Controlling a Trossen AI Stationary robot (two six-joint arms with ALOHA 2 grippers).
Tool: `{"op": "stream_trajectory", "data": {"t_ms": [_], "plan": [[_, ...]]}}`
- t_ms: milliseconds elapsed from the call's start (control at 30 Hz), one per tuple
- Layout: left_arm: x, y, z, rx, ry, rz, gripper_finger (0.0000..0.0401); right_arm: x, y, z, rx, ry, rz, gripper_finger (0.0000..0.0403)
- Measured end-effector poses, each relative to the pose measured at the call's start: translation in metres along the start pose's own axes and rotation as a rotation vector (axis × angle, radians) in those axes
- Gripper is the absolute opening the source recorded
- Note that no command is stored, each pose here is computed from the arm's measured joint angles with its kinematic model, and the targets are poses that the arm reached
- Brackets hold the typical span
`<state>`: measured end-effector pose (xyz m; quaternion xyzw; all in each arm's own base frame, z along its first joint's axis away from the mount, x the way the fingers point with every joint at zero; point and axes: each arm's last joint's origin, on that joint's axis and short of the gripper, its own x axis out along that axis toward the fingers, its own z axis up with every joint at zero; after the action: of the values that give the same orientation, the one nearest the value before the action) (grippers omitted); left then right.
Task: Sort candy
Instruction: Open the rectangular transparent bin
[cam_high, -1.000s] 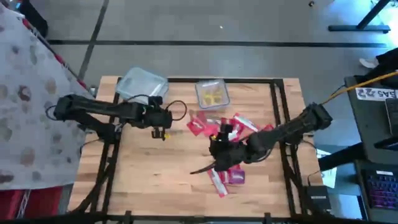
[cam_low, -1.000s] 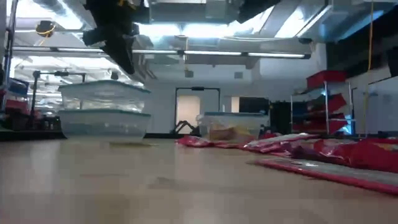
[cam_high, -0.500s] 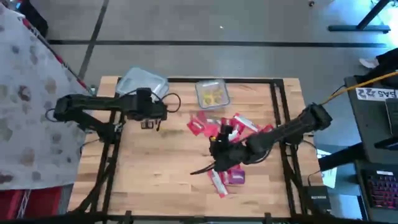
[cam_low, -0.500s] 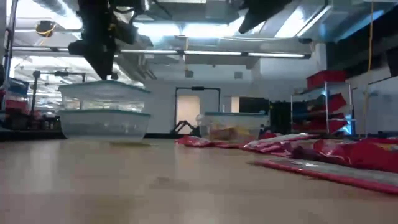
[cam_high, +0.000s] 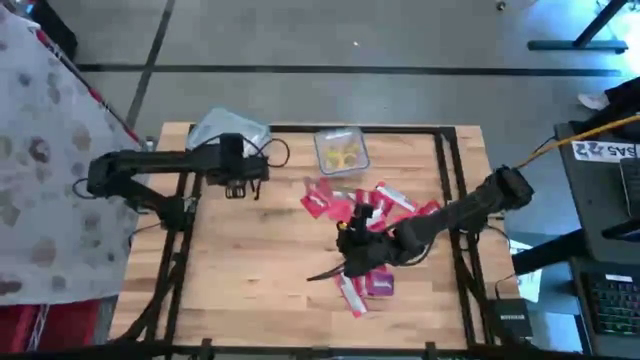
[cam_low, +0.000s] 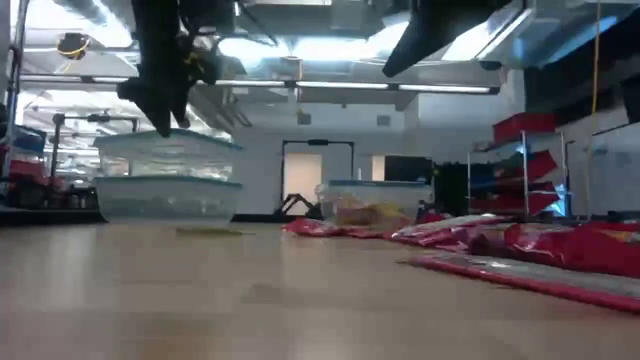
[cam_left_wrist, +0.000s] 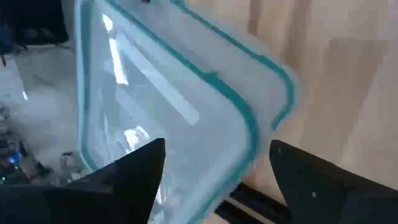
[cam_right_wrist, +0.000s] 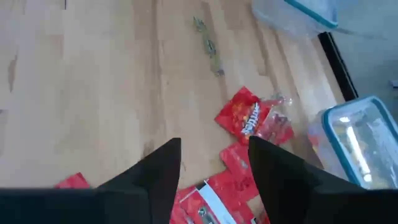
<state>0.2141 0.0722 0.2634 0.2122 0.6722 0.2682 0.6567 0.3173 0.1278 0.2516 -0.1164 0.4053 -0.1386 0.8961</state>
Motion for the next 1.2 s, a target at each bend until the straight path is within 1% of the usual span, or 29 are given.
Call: {"op": "stream_trajectory", "data": {"t_ms": [100, 167, 267, 333, 467, 667, 733, 800, 867, 1000, 1200], "plan": [[0.011, -0.003, -0.001, 0.030, -0.002, -0.040, 0.0275, 0.000, 0.000, 0.000, 0.000, 0.000, 0.000, 0.0175], [0.018, -0.007, -0.002, 0.046, 0.006, -0.039, 0.0275, 0.000, 0.000, 0.000, 0.000, -0.001, 0.000, 0.0175], [0.027, -0.012, -0.004, 0.059, 0.008, 0.005, 0.0268, 0.000, 0.000, 0.000, 0.000, -0.002, 0.001, 0.0175], [0.029, -0.015, -0.004, 0.064, 0.011, 0.031, 0.0252, 0.000, 0.000, 0.000, 0.002, -0.004, 0.001, 0.0175], [0.029, -0.019, -0.002, 0.072, 0.006, 0.068, 0.0207, 0.000, 0.000, 0.000, 0.002, -0.004, 0.002, 0.0175], [0.026, -0.023, 0.000, 0.088, -0.019, 0.071, 0.0108, 0.000, 0.001, 0.002, 0.012, -0.018, 0.006, 0.0175], [0.024, -0.025, 0.001, 0.096, -0.025, 0.081, 0.0080, 0.000, 0.001, 0.003, 0.017, -0.027, 0.009, 0.0175], [0.023, -0.027, 0.002, 0.109, -0.027, 0.106, 0.0062, 0.000, 0.001, 0.003, 0.016, -0.027, 0.009, 0.0175], [0.021, -0.029, 0.002, 0.135, -0.025, 0.130, 0.0055, 0.000, 0.001, 0.003, 0.016, -0.027, 0.009, 0.0175], [0.016, -0.031, 0.003, 0.157, -0.034, 0.134, 0.0055, 0.000, 0.001, 0.003, 0.016, -0.027, 0.009, 0.0175], [-0.001, -0.027, 0.007, 0.170, -0.063, 0.138, 0.0054, 0.000, 0.001, 0.003, 0.016, -0.027, 0.009, 0.0175]]}}
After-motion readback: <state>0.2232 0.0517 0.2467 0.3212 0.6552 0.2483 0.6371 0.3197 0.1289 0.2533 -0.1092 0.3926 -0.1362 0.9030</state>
